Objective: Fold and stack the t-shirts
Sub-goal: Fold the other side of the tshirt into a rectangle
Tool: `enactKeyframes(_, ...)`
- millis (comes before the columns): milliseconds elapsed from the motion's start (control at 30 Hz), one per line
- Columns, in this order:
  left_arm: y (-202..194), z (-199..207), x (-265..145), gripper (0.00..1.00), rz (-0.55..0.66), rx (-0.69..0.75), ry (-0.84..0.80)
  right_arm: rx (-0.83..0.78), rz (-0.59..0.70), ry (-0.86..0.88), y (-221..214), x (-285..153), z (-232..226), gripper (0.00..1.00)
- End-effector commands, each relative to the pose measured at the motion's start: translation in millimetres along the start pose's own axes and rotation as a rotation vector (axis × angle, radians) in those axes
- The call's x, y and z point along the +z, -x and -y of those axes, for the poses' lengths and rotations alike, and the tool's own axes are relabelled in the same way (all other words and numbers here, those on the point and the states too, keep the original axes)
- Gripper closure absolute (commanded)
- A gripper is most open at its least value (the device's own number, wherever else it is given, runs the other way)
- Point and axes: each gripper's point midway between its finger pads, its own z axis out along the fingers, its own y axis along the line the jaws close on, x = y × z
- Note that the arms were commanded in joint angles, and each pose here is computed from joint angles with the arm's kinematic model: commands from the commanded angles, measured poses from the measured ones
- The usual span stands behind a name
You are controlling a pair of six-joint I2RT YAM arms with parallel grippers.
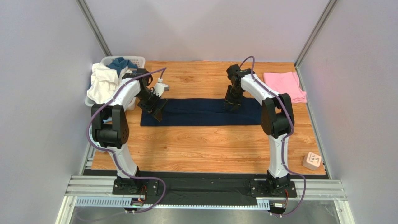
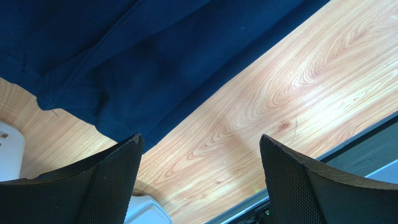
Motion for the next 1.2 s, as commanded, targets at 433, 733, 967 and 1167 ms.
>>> enactKeyframes(433, 5.3, -8.4, 1.7, 0.00, 0.015, 0.010, 0.041, -0.006, -0.064, -0.018, -7.3, 44.4, -11.1, 0.82)
enactKeyframes(733, -1.2, -12.7, 7.5, 0.00, -0.008, 0.018, 0.058, -0.004, -0.001, 0.008, 14.6, 23.8, -21.1, 1.00)
enactKeyframes(967, -4.4, -11.9, 9.0, 0.00, -0.014, 0.023, 0.056, -0.004, 0.010, 0.010, 23.5, 19.7, -21.7, 0.77)
enactKeyframes(1167, -5.1, -12.5, 11.6, 0.00, -0.019, 0.021, 0.053, -0.006, 0.008, -0.001, 22.0, 20.9, -18.8, 0.70)
